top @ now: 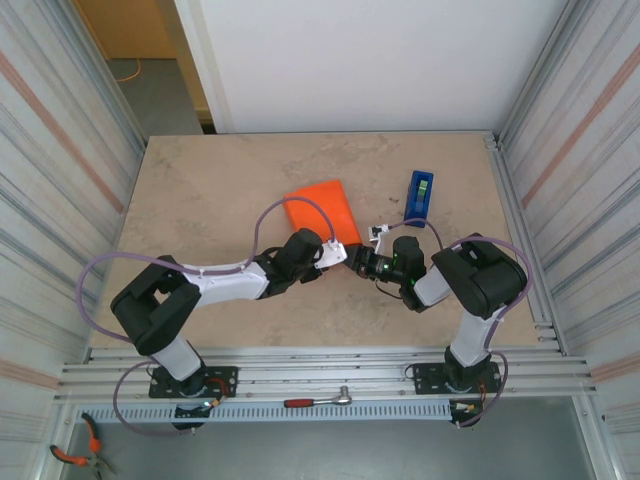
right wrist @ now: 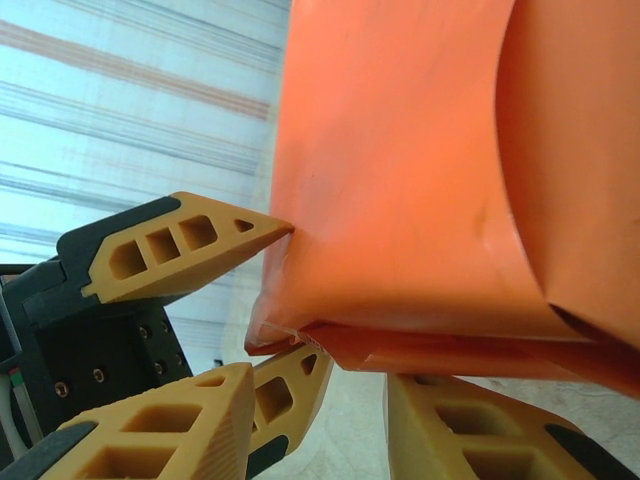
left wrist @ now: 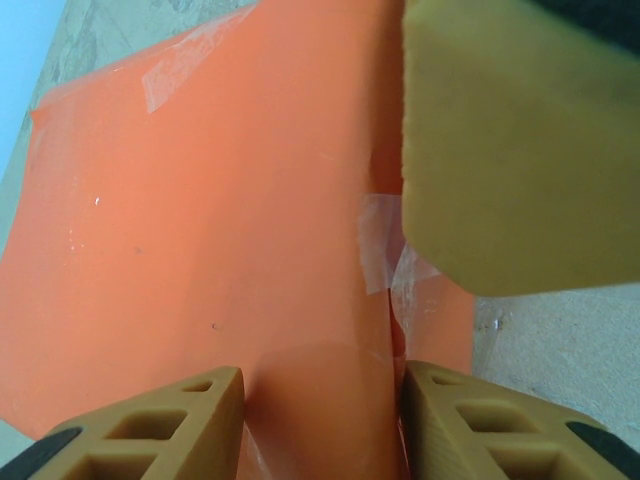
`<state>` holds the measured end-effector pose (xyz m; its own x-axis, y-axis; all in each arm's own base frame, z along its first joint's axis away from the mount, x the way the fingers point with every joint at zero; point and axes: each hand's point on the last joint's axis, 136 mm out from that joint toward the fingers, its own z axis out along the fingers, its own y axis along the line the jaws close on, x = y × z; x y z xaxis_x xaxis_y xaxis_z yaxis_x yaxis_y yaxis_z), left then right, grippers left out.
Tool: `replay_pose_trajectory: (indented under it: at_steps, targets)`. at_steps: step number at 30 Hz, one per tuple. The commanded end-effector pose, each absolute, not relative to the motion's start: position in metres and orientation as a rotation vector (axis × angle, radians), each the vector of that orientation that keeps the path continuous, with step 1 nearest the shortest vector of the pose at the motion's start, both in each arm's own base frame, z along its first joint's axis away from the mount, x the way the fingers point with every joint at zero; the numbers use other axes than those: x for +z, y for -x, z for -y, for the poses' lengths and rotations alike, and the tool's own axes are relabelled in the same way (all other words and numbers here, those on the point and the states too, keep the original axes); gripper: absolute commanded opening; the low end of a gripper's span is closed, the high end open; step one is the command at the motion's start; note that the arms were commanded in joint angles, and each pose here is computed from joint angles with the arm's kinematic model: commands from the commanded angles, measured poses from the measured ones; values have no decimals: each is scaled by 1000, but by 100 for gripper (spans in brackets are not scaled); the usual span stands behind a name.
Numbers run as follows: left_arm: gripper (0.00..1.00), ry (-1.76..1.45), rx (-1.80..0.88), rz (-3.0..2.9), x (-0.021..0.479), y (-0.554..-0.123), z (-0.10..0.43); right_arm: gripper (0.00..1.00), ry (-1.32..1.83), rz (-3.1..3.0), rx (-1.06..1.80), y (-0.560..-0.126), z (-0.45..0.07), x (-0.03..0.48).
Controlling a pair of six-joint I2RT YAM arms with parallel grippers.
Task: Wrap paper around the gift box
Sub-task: Stick the wrapping paper to the gift box.
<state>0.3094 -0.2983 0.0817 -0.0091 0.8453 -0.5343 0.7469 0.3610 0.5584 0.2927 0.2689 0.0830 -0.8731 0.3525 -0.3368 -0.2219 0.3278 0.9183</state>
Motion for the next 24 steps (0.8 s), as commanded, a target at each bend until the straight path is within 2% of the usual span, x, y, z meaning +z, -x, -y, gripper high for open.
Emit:
replay_pose_trajectory:
  at_steps: [1,24]
  targets:
    - [44,-1478,148,-1794,63,-299,297,39,-146,-2119,1580,-292,-266,79]
    - [42,-1481,151,-1798,61,-299,297,42,-146,-2116,1580,-292,-266,80]
